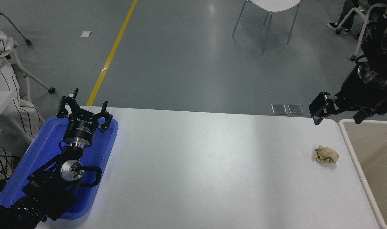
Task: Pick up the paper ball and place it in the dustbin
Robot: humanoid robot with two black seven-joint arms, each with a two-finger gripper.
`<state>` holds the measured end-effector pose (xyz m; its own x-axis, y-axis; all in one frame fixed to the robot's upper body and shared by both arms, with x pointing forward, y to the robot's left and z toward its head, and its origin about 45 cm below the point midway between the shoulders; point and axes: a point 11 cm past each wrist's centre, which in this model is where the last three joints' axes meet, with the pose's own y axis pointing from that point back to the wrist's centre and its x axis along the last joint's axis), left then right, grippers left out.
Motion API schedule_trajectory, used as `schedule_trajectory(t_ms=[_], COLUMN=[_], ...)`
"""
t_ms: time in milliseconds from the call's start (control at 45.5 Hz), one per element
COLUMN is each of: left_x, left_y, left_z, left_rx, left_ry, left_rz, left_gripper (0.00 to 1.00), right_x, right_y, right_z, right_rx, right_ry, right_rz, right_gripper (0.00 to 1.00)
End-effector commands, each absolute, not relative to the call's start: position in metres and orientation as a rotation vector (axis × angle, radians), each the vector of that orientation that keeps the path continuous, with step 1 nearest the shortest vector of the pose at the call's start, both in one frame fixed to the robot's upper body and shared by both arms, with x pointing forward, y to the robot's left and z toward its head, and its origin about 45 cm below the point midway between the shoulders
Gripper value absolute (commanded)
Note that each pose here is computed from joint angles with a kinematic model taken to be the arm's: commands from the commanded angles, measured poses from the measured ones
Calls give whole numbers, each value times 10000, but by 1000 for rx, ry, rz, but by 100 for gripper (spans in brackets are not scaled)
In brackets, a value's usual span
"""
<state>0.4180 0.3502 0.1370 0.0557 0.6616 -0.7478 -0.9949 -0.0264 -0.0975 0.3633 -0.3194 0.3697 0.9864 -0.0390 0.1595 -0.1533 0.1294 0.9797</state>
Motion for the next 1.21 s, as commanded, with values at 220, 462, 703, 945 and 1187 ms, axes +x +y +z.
schedule_trajectory(t_ms=[220, 462, 703, 945, 1187], left_x=[4180, 4181, 4180, 4180, 4180], left_y=[3503, 3499, 3503, 3503, 3503], left_z=[1369, 1372, 1369, 1369, 1369], left_rx=[-741, -742, -741, -741, -741], left_ry=[581, 581, 581, 581, 581], left_rz=[1450, 1448, 1450, 1450, 1450], left_gripper=[100, 100, 100, 100, 100], right_x=[3755, 3837, 3863, 3970, 3969], right_y=[-3403, -3542, -3828, -4120, -4433], right_z=[3542, 3372, 2901, 2406, 1942], right_rx=[1451, 1434, 1384, 1351, 1311], right_ry=[-294, -415, -491, -554, -617], right_rz=[108, 157, 141, 103, 57], right_gripper=[100, 100, 100, 100, 100])
